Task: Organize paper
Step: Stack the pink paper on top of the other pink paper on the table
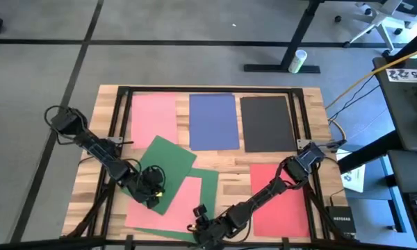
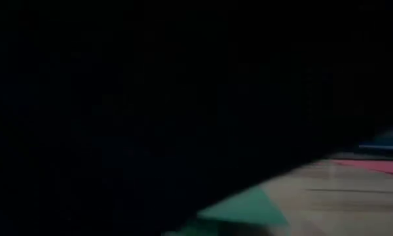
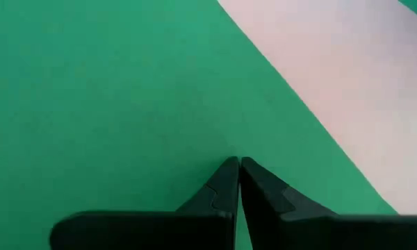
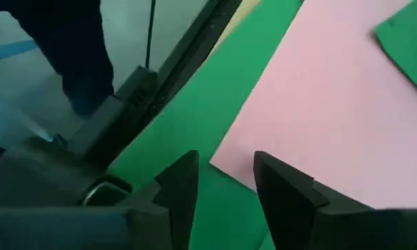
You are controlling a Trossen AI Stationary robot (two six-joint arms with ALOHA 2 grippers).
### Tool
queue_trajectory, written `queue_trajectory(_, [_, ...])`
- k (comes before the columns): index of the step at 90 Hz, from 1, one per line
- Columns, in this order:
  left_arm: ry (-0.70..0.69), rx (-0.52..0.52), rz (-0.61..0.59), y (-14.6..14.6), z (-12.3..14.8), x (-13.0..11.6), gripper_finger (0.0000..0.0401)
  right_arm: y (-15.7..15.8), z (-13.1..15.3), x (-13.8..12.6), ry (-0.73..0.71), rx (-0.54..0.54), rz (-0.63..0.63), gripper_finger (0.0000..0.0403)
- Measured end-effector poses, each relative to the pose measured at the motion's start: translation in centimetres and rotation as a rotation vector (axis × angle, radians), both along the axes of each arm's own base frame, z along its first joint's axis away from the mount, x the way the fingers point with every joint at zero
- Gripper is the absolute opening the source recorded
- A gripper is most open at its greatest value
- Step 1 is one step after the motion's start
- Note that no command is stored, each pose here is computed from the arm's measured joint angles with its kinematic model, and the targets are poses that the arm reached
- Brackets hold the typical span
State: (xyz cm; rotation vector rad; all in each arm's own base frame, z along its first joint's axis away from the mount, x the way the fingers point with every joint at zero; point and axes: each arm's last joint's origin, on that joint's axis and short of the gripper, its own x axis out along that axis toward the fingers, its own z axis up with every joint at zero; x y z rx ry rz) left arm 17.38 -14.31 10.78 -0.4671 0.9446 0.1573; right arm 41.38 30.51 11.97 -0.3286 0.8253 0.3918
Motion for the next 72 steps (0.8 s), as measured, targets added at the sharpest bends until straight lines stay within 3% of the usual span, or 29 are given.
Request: queue_trajectory(72, [-0.001,-0.002,0.0,0.0,0.0,0.0,0.0,-2.1,-0.1,1.2,0.013,-0.042,-0.044,0.0131])
